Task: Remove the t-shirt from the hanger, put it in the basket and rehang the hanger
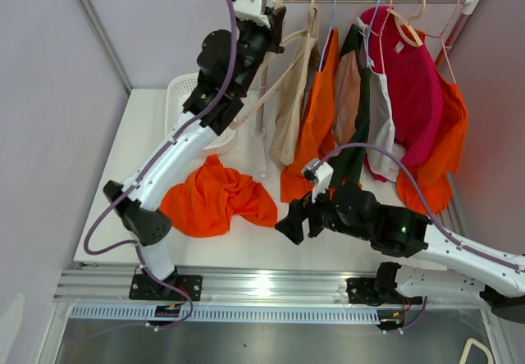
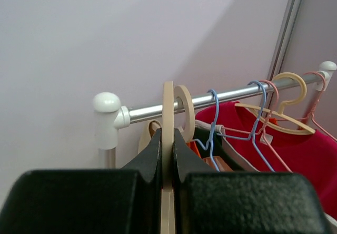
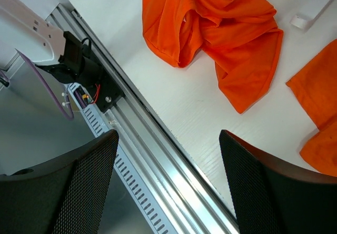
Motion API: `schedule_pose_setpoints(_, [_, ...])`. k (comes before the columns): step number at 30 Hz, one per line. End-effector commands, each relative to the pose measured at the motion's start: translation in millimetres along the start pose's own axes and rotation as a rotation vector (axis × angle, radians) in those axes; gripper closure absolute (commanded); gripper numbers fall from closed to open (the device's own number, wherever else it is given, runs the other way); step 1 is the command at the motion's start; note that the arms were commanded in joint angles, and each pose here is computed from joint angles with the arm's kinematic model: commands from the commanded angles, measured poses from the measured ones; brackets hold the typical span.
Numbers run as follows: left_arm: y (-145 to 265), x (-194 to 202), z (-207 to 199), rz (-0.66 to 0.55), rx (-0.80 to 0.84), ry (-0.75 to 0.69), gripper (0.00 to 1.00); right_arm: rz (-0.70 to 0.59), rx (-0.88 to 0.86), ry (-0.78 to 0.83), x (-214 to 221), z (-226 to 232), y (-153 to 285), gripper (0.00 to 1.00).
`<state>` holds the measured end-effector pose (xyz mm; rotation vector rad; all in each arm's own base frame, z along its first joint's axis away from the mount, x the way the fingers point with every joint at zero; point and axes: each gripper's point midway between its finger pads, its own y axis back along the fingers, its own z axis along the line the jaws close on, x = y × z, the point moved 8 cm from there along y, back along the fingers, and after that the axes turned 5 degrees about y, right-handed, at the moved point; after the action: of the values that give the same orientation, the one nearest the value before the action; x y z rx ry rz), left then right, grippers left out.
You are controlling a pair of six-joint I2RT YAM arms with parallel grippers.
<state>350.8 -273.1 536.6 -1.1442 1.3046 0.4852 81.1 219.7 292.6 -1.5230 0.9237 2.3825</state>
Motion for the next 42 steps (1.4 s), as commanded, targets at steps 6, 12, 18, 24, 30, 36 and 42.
schedule_pose_setpoints(6, [-38.4, -8.3, -7.3, -0.144, -0.008, -0.020, 0.99, -0.054, 0.032, -0.031, -11.1, -2.8, 25.7, 0.18])
schedule_pose_setpoints(12, [-53.4, 1.1, -5.4, -0.195, -0.062, -0.031, 0.99, -0.057, 0.037, -0.038, -12.2, -3.8, 32.9, 0.17])
schedule_pose_setpoints(18, [-63.9, 12.4, -10.9, -0.230, -0.060, -0.036, 0.99, -0.054, 0.040, -0.037, -10.2, -4.8, 33.2, 0.16])
schedule_pose_setpoints(24, [-71.3, 12.7, -10.0, -0.283, -0.079, -0.053, 0.99, -0.056, 0.037, -0.038, -11.6, -4.2, 34.3, 0.16])
schedule_pose_setpoints(30, [-78.2, 27.4, -7.2, -0.271, -0.100, -0.099, 0.99, -0.063, 0.029, -0.049, -12.7, -3.3, 37.8, 0.16])
schedule_pose_setpoints(36, [-84.3, 44.2, 1.0, -0.247, -0.121, -0.121, 0.99, -0.068, 0.021, -0.054, -14.2, -2.1, 39.4, 0.16])
schedule_pose_setpoints(42, [-87.9, 50.3, 14.9, -0.219, -0.141, -0.101, 0.99, -0.070, 0.014, -0.060, -14.7, -1.1, 38.7, 0.16])
